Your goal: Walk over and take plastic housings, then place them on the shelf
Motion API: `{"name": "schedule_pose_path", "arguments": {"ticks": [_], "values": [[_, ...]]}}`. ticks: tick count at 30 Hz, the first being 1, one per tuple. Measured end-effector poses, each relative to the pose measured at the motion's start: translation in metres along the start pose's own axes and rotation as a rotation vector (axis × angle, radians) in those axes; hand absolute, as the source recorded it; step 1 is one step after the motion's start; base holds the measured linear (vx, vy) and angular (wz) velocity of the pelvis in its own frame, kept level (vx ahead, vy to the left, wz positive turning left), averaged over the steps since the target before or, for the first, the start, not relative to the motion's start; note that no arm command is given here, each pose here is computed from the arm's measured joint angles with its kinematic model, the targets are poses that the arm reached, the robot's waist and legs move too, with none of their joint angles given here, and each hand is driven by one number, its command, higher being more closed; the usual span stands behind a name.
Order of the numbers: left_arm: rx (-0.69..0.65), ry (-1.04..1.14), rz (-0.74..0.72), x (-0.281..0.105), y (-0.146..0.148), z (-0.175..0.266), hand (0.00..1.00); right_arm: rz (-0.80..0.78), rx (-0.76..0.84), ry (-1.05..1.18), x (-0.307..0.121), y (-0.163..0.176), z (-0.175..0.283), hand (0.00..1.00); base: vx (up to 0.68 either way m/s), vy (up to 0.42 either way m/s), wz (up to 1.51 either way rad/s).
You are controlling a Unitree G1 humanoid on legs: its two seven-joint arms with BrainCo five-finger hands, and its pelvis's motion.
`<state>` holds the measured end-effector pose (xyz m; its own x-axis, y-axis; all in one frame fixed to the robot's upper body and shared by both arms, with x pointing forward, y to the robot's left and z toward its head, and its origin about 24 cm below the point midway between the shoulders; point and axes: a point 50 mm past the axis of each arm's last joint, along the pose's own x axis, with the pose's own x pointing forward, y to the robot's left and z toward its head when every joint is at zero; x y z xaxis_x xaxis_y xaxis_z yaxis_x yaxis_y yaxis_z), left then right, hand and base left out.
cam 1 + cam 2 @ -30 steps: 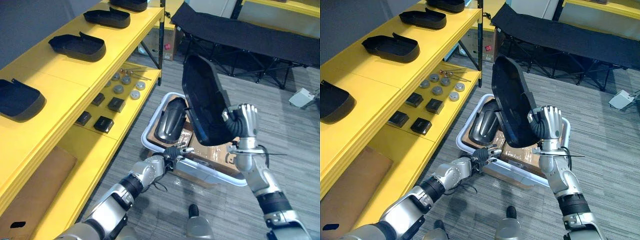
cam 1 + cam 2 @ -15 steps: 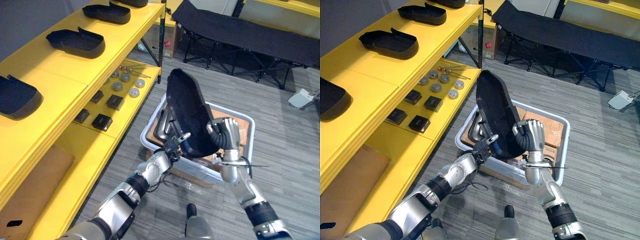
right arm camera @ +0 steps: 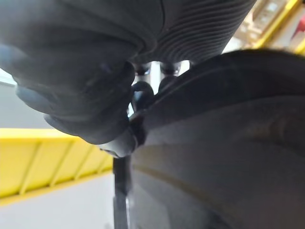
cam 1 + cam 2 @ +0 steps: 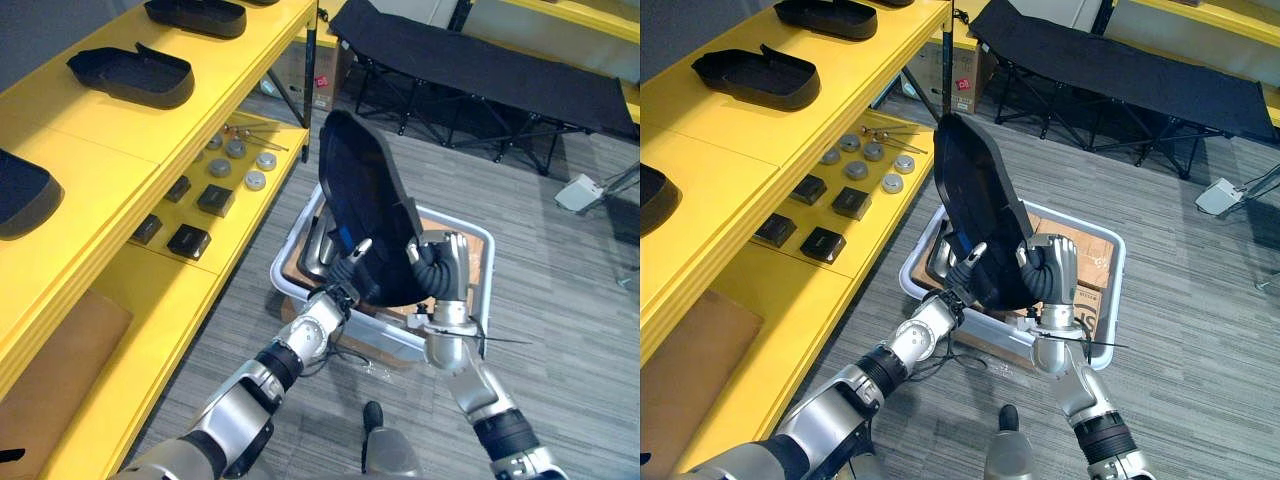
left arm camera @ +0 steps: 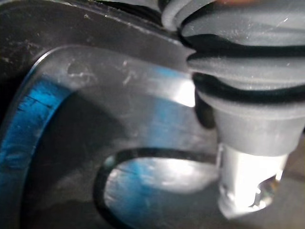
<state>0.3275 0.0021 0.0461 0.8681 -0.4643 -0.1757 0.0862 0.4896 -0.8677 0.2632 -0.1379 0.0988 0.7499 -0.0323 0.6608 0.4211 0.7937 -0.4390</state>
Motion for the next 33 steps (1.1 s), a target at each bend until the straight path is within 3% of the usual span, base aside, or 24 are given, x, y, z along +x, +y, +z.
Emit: {"name": "schedule_pose_path", "arguments": {"ticks": [7, 8, 17, 21, 24, 27, 33], "values": [[0.016, -0.054, -0.024, -0.001, -0.001, 0.002, 1.0, -0.013, 0.023, -0.03, 0.0, 0.001, 0.007, 1.0, 0.0, 0.001, -0.01], [0.017, -0.066, -0.037, -0.001, -0.002, 0.003, 1.0, -0.016, 0.025, -0.036, 0.001, 0.001, 0.008, 0.0, 0.0, 0.0, 0.0], [0.067, -0.178, -0.043, -0.013, 0.005, 0.0, 1.0, -0.017, 0.123, -0.021, -0.014, 0.004, 0.015, 0.0, 0.0, 0.002, 0.02], [0.27, -0.254, -0.026, -0.018, 0.0, 0.009, 1.0, -0.058, 0.166, 0.028, -0.024, 0.0, 0.017, 0.0, 0.0, 0.004, 0.08], [0.567, -0.274, 0.012, -0.022, 0.0, 0.008, 1.0, -0.14, 0.261, -0.042, -0.017, -0.011, 0.038, 0.0, 0.01, 0.002, 0.0], [0.764, -0.273, 0.109, -0.033, 0.026, 0.009, 1.0, -0.236, 0.387, -0.148, -0.001, -0.04, 0.057, 0.0, 0.04, 0.004, -0.04], [0.953, -0.333, 0.431, -0.081, 0.102, 0.045, 1.0, -0.266, 0.524, -0.335, 0.018, -0.104, 0.074, 0.0, 0.0, 0.0, -0.03]]}}
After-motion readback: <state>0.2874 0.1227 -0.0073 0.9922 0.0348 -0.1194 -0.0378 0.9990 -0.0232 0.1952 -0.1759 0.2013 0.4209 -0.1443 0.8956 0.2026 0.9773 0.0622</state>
